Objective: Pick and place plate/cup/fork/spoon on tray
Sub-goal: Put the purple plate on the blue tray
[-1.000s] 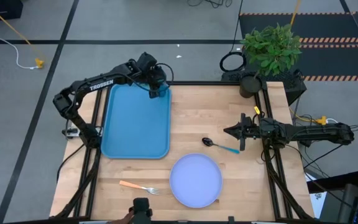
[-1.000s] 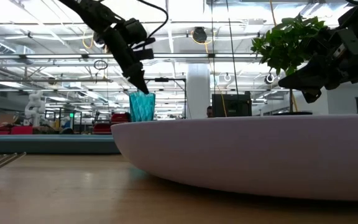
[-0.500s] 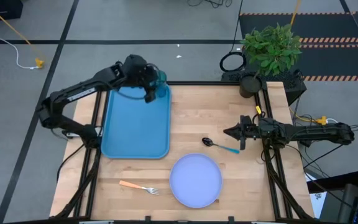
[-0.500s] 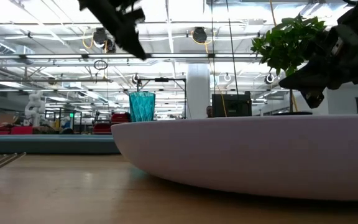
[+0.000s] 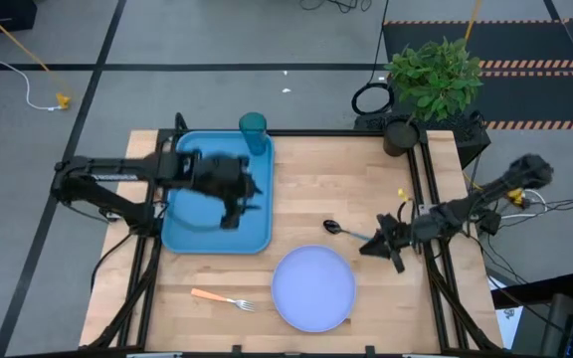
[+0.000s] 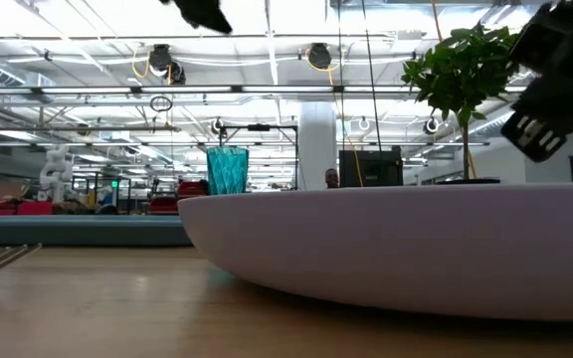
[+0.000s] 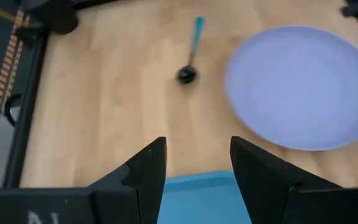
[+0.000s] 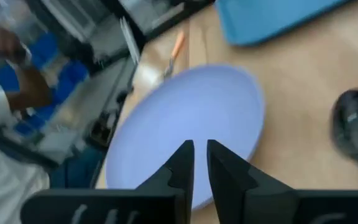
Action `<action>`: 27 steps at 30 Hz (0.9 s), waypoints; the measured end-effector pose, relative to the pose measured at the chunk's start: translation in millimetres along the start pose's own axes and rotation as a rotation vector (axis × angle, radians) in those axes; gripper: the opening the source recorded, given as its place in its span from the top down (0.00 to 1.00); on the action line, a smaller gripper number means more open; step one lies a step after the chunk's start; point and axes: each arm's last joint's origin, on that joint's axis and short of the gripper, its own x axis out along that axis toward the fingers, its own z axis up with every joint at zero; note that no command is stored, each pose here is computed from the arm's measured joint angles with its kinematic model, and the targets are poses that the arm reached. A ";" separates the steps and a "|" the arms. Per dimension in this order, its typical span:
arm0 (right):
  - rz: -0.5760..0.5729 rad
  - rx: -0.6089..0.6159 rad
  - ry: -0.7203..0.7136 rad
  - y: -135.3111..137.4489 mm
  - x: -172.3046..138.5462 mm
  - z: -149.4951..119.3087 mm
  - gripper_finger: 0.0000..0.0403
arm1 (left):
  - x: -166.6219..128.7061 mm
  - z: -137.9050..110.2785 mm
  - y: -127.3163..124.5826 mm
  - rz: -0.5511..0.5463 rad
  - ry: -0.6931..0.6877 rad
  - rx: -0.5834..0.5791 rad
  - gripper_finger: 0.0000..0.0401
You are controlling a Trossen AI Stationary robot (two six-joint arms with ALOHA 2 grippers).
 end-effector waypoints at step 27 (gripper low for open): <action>0.046 -0.407 0.217 111.9 120.7 -29.6 0.58 | 63.3 -1.6 -165.7 -0.031 0.070 0.142 0.55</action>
